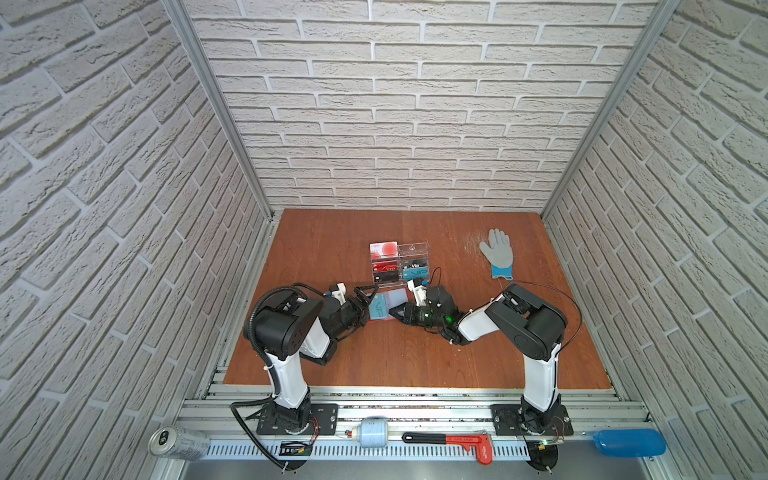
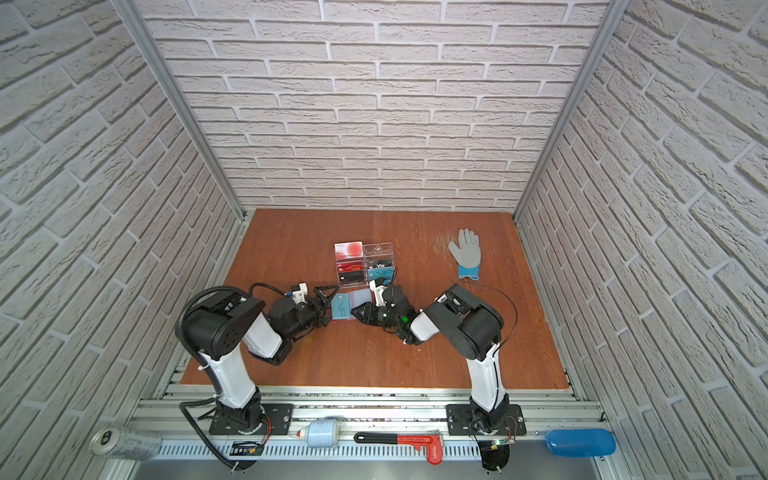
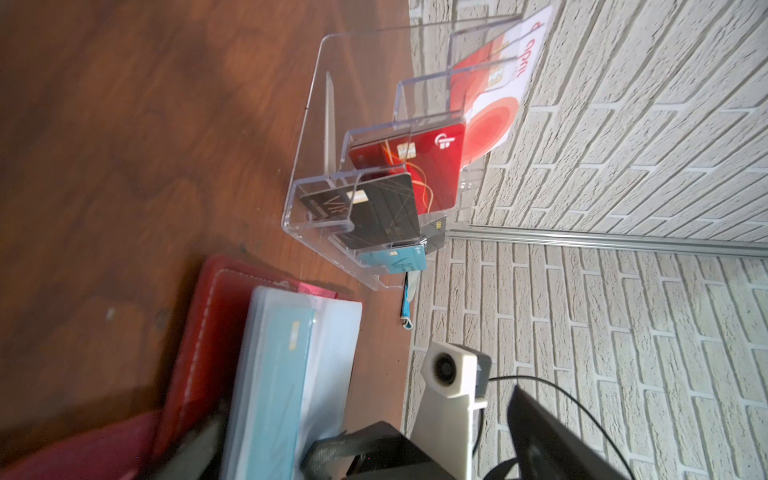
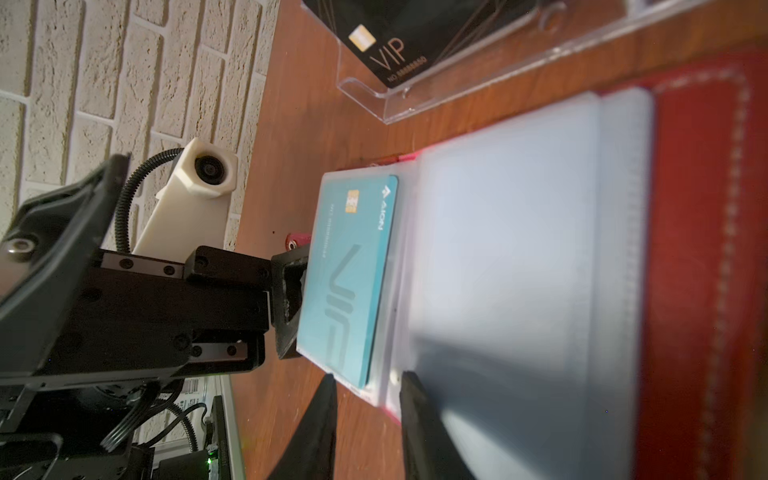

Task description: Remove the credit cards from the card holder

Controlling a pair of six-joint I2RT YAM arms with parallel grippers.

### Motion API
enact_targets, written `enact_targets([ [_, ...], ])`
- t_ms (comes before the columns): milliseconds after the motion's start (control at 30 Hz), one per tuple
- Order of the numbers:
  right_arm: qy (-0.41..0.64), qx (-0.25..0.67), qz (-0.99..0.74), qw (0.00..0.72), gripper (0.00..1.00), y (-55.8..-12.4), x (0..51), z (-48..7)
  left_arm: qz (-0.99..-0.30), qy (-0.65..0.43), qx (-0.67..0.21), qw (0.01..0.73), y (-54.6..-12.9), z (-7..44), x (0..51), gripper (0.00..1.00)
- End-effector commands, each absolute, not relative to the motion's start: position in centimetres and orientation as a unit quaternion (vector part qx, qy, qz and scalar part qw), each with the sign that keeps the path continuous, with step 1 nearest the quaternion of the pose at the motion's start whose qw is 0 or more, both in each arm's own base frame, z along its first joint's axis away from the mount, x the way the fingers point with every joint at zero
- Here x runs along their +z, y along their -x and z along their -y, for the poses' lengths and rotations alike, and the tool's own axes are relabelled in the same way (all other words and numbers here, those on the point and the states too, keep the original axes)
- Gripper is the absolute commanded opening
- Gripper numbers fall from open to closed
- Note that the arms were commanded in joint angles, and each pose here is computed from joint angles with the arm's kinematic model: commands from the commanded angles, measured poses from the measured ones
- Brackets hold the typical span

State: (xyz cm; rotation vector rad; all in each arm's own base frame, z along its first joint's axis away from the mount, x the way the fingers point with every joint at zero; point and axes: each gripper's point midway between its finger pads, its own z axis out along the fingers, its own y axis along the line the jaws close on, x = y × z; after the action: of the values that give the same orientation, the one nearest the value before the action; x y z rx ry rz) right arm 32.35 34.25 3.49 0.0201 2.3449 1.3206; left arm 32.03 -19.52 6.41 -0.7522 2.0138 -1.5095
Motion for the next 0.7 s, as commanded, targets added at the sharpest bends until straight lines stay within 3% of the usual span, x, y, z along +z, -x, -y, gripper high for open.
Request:
enact_targets([
  [0, 0.01, 0.468, -0.852, 0.233, 0.33, -33.2, 5.1, -34.5, -0.788, 0.275, -0.509, 0.212, -30.7, 19.1, 3.9, 0.98],
  [667, 0.014, 0.489, -0.847, 0.209, 0.43, -34.5, 4.6, -37.3, -0.821, 0.231, -0.465, 0.237, -31.6, 16.9, 7.8, 0.98],
])
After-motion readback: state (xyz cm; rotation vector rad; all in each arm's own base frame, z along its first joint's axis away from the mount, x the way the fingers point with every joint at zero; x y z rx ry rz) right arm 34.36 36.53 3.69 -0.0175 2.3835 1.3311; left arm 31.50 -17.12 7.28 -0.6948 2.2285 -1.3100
